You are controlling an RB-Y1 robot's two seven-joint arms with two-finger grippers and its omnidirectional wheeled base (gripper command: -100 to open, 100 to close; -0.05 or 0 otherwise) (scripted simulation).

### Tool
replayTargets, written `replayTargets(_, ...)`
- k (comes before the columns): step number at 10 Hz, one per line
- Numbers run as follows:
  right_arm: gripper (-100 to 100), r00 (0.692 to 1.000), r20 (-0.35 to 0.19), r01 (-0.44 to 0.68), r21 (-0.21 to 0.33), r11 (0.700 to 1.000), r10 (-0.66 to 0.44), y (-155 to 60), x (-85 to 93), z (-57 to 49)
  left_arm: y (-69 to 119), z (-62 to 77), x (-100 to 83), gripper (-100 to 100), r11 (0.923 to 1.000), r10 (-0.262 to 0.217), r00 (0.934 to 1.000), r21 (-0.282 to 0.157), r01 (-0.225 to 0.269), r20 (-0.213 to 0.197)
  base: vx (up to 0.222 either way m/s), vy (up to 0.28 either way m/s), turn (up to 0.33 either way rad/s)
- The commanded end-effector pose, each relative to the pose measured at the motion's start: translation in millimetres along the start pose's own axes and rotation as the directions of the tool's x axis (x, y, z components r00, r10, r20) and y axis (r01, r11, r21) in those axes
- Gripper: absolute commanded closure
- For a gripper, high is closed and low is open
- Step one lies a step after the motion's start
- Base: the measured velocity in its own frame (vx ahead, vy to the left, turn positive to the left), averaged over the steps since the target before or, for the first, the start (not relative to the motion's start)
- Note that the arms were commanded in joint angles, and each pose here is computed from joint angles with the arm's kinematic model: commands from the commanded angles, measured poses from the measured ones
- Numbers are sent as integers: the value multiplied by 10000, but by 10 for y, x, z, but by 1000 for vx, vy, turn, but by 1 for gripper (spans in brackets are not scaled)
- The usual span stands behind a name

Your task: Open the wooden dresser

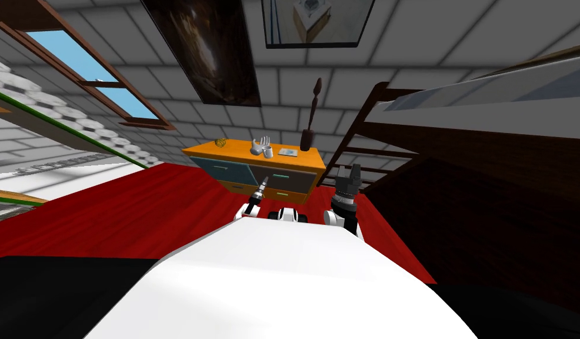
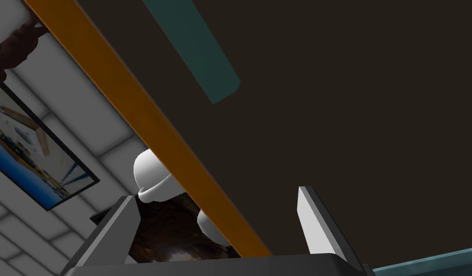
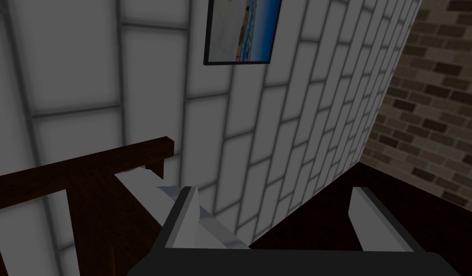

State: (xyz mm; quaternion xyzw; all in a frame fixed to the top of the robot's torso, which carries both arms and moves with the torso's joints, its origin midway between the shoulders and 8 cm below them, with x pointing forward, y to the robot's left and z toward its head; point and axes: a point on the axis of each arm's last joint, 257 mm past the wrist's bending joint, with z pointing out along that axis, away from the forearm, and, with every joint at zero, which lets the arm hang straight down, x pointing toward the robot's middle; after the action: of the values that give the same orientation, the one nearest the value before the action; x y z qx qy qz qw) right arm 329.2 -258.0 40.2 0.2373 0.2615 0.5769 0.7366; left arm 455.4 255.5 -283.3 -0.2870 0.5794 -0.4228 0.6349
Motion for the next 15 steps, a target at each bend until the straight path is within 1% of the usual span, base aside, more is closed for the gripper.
replayTargets(1,0,10000,0,0,0,10000,0,0,0,0,127,-18,222,-100,9993,-211,9996,-324,206,-163,84,-32,-15)
replayTargets(2,0,10000,0,0,0,10000,0,0,0,0,166,-21,384,-100,9978,-464,9987,-491,453,-216,103,-43,-17)
replayTargets(5,0,10000,0,0,0,10000,0,0,0,0,141,-6,633,-100,9931,-991,9949,-642,978,-179,68,-26,-9)
replayTargets(6,0,10000,0,0,-1,10000,0,0,0,0,150,-8,570,-100,9944,-864,9961,-620,851,-192,17,-6,-2)
replayTargets(7,0,10000,0,0,-1,10000,0,0,0,0,187,83,473,-100,9950,-912,9956,-438,903,-191,-22,-36,-99)
replayTargets(8,0,10000,0,-2,-2,10000,2,0,1,1,275,35,522,-100,9935,-950,9951,-658,930,-269,-37,-48,-59)
replayTargets(9,0,10000,0,-2,-2,10000,2,0,0,1,257,156,363,-100,9950,-937,9954,-351,930,-186,-59,-73,-81)
replayTargets(10,0,10000,0,-3,-2,10000,3,0,1,1,371,99,420,-100,9934,-980,9948,-632,961,-278,-53,-60,-48)
replayTargets(11,0,10000,0,-2,-2,10000,2,0,1,1,349,227,244,-100,9949,-954,9953,-331,948,-169,-68,-75,-110)
replayTargets(12,0,10000,0,-3,-2,10000,3,0,1,1,462,165,294,-100,9934,-990,9948,-611,973,-246,-48,-59,-52)
replayTargets(13,0,10000,0,-1,-1,10000,1,0,0,1,525,129,323,-100,9921,-1011,9945,-771,986,-289,-10,-23,13)
replayTargets(14,0,10000,0,0,-1,10000,0,0,0,0,505,259,128,-100,9942,-970,9952,-488,962,-149,-30,-40,-90)
replayTargets(15,0,10000,0,-1,-2,10000,1,0,0,1,561,228,150,-100,9933,-985,9950,-629,972,-182,-32,-43,-60)
